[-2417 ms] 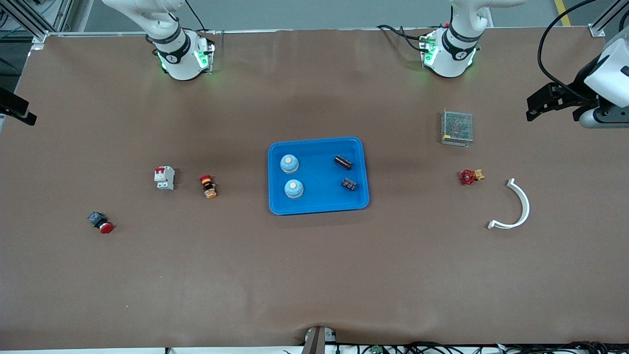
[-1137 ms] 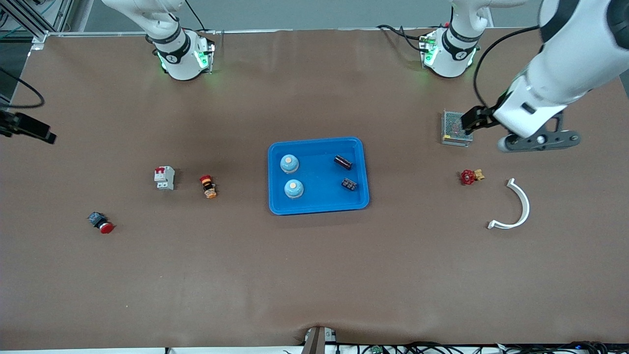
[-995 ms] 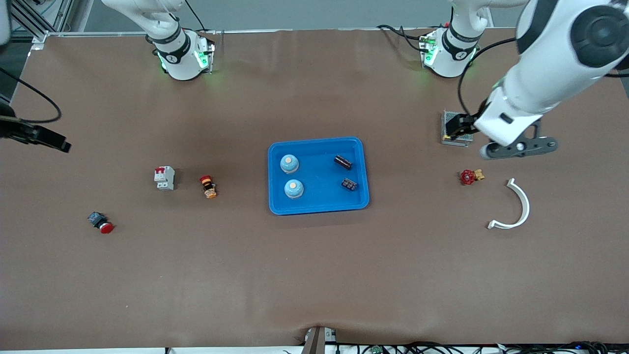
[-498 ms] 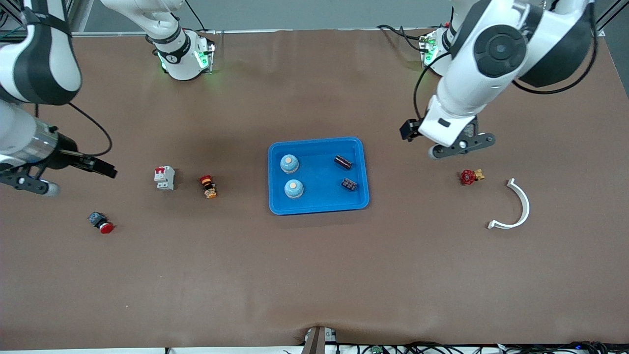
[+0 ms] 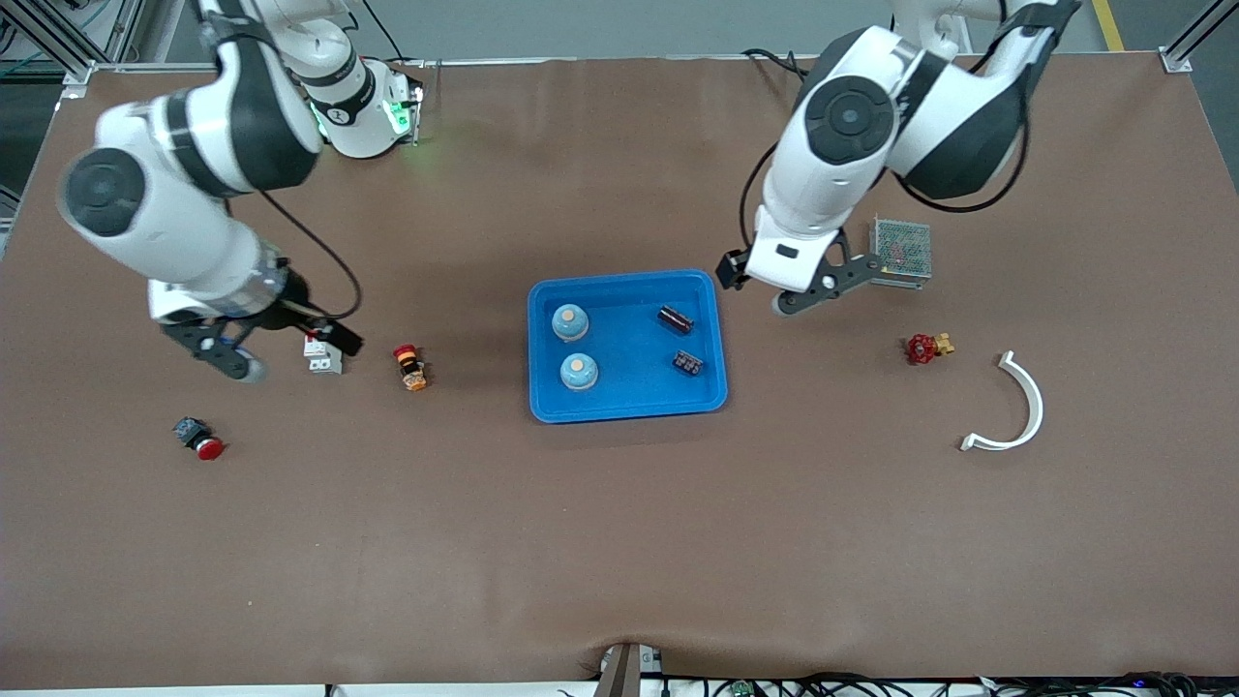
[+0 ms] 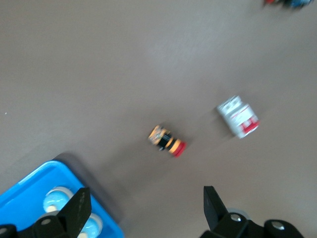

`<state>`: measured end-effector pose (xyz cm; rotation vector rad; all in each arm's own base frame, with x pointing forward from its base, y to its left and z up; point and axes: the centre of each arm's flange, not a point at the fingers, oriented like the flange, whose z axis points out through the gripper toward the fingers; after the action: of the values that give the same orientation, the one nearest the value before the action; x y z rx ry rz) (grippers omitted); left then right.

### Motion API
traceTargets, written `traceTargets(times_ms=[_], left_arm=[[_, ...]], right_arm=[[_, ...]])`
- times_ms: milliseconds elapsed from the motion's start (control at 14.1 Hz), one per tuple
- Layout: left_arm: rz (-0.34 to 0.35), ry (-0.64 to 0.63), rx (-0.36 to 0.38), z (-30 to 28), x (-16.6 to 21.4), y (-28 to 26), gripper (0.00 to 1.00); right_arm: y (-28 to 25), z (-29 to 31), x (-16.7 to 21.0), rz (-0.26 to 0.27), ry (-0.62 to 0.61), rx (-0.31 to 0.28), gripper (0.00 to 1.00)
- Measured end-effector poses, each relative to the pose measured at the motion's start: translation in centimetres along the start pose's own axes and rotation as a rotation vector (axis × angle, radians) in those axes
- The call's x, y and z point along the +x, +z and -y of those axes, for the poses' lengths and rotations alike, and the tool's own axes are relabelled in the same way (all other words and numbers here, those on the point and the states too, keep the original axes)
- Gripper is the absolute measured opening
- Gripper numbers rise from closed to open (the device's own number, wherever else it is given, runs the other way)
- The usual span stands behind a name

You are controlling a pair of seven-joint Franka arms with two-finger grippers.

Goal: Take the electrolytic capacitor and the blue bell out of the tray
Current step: 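Lower the left gripper over a capacitor while the right gripper lowers over a bell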

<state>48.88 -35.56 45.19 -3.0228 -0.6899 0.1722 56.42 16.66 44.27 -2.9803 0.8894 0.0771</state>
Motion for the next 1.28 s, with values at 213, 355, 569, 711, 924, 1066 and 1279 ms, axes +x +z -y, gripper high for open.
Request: traceTargets(times_ms=[213, 355, 569, 711, 924, 1066, 1279], left_arm=[[0.01, -0.072, 0.015, -1.5, -2.4, 2.2, 1.0], [0.01, -0.132, 0.007, -2.2, -2.8, 3.0, 1.0], [0.02, -0.215, -0.004, -3.4, -3.3, 5.0, 0.93], [0.031, -0.289, -0.016, -4.8, -4.1, 7.3, 0.85], [0.041, -0.373, -0.036, -6.1, -4.3, 11.6, 0.79], [0.028, -0.396, -0.037, -6.2, -3.8, 14.3, 0.78], [0.033, -0.446, -0.069, -6.3, -3.7, 17.0, 0.72]], right_arm=[[3.2, 4.8, -4.4, -0.019, 0.07, 0.022, 1.0], [6.1, 7.5, -7.3, -0.021, 0.112, 0.025, 1.0], [11.7, 10.4, -10.5, -0.018, 0.174, 0.015, 1.0], [15.2, 11.6, -11.9, -0.018, 0.214, 0.009, 1.0], [18.9, 13.0, -14.2, -0.019, 0.322, 0.006, 1.0], [20.3, 13.2, -15.2, -0.016, 0.405, -0.015, 1.0], [21.6, 12.5, -15.5, -0.015, 0.533, -0.04, 1.0]])
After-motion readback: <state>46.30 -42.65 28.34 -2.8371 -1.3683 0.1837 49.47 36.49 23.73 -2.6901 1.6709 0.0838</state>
